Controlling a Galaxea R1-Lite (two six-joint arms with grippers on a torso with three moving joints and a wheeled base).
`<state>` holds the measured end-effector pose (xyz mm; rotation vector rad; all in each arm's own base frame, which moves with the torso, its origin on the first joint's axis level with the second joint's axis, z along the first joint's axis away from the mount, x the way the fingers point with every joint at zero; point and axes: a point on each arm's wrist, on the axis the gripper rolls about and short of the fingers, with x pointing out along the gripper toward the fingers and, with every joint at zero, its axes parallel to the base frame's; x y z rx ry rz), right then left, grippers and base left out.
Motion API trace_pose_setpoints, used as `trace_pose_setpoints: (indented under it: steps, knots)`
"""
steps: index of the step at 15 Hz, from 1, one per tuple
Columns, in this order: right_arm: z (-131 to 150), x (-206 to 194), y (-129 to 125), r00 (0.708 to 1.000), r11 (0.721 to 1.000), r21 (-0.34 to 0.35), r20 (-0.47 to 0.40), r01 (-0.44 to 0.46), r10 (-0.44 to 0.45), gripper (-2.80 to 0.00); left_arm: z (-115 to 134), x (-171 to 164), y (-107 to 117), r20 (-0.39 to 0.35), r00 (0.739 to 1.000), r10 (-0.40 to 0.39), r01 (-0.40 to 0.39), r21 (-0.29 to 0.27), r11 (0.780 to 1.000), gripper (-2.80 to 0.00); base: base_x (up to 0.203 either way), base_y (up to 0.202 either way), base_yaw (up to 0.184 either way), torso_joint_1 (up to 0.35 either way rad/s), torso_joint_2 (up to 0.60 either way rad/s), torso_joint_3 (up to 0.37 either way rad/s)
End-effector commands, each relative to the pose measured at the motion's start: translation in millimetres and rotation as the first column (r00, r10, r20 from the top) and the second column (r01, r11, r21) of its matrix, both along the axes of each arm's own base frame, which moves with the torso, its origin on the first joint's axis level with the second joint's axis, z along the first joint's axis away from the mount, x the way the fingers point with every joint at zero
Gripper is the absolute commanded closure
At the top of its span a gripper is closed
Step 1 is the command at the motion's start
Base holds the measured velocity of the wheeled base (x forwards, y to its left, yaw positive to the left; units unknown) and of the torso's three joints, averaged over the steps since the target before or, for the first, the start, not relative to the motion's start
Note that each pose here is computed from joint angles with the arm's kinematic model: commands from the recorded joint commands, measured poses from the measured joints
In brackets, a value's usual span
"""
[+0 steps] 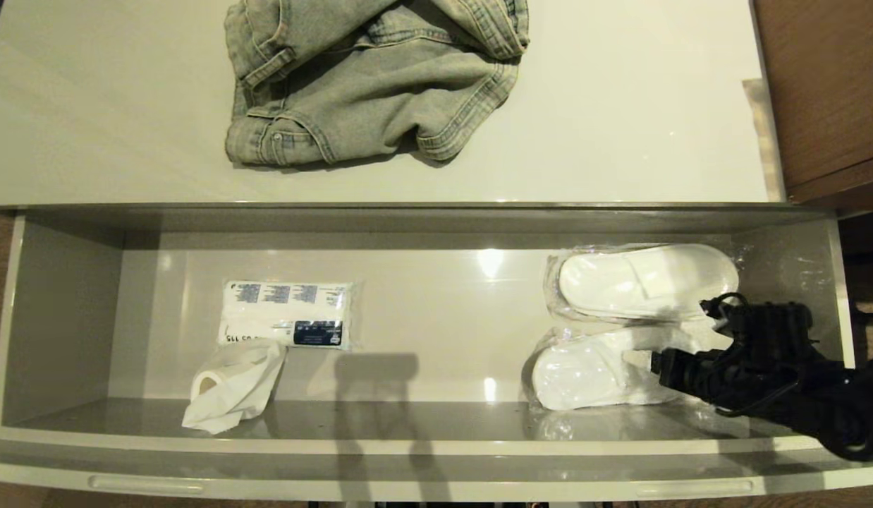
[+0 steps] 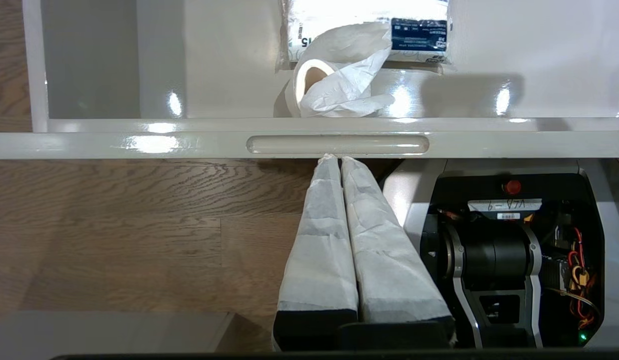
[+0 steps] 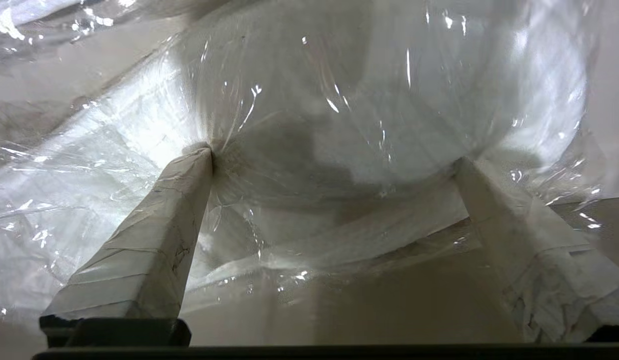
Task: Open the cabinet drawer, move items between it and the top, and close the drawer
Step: Take out the disposable slippers from the drawer
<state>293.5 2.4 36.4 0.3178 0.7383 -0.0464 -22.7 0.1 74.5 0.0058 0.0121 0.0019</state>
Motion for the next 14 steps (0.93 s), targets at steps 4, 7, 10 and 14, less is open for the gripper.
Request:
trace_pose_setpoints:
  steps: [4,7,10,14]
  knots:
    - [110.4,-27.8,-10.7,0.987,0.999,-0.042,0.157,0.029,-0.022,-2.80,-0.5,0.1,0.0,-0.002,1.000,0.000,0.000,0.000,1.000,0.00,0.000,0.000,0.000,0.000,0.00,0.000]
    - [137.1,-52.9,-9.2,0.986,0.999,-0.046,0.165,0.022,-0.014,-2.80,0.0,0.0,0.0,0.000,1.000,0.000,0.000,0.000,1.000,0.00,0.000,0.000,0.000,0.000,0.00,0.000]
    - [132.9,-70.8,-8.6,0.989,0.999,-0.043,0.150,0.017,-0.010,-2.80,0.0,0.0,0.0,0.000,1.000,0.000,0.000,0.000,1.000,0.00,0.000,0.000,0.000,0.000,0.00,0.000]
    - [126.5,-70.7,-7.9,0.993,0.999,-0.041,0.121,0.010,-0.005,-2.80,-0.1,0.0,0.0,0.000,1.000,0.000,0.000,0.000,1.000,0.00,0.000,0.000,0.000,0.000,0.00,0.000]
